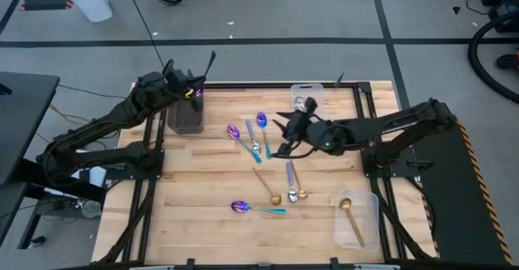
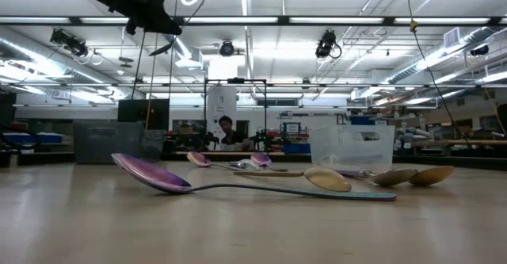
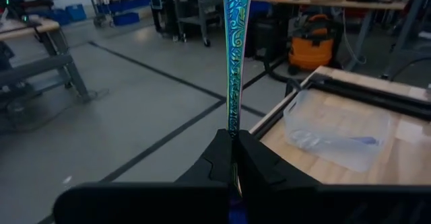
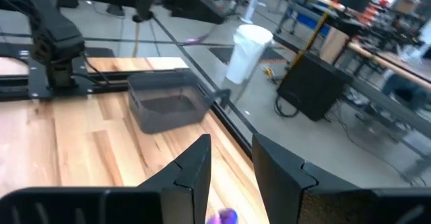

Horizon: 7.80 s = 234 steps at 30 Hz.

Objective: Sort silverware by color (type)
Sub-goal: Put the blue spoon into the black bin

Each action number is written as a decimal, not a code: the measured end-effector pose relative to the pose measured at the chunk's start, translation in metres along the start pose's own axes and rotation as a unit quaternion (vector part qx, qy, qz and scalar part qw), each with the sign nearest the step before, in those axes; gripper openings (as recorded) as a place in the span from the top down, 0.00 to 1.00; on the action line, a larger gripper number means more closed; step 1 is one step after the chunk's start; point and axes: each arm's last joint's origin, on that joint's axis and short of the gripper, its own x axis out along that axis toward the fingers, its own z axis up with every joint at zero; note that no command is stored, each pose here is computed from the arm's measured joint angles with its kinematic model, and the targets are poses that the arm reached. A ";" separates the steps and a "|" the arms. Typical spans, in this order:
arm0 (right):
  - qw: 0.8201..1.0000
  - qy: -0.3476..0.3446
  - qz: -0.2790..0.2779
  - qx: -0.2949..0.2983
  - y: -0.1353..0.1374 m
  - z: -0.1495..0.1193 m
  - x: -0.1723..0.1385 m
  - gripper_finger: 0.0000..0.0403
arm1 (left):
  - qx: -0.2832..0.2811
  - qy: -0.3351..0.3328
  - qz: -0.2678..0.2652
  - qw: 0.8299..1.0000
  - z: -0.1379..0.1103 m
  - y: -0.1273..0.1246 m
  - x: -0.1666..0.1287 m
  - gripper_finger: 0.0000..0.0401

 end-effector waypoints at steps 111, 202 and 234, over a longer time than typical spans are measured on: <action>0.988 0.105 0.113 0.027 0.019 -0.030 0.011 0.71 | -0.030 0.470 0.201 0.859 -0.151 0.032 0.064 0.96; 0.978 0.163 0.129 0.029 0.028 -0.042 -0.004 0.71 | 0.239 0.240 -0.240 0.910 -0.063 -0.127 0.062 0.65; 0.982 0.152 0.094 0.067 0.004 -0.038 0.022 0.71 | 0.299 0.329 -0.359 0.821 -0.145 -0.134 0.120 0.65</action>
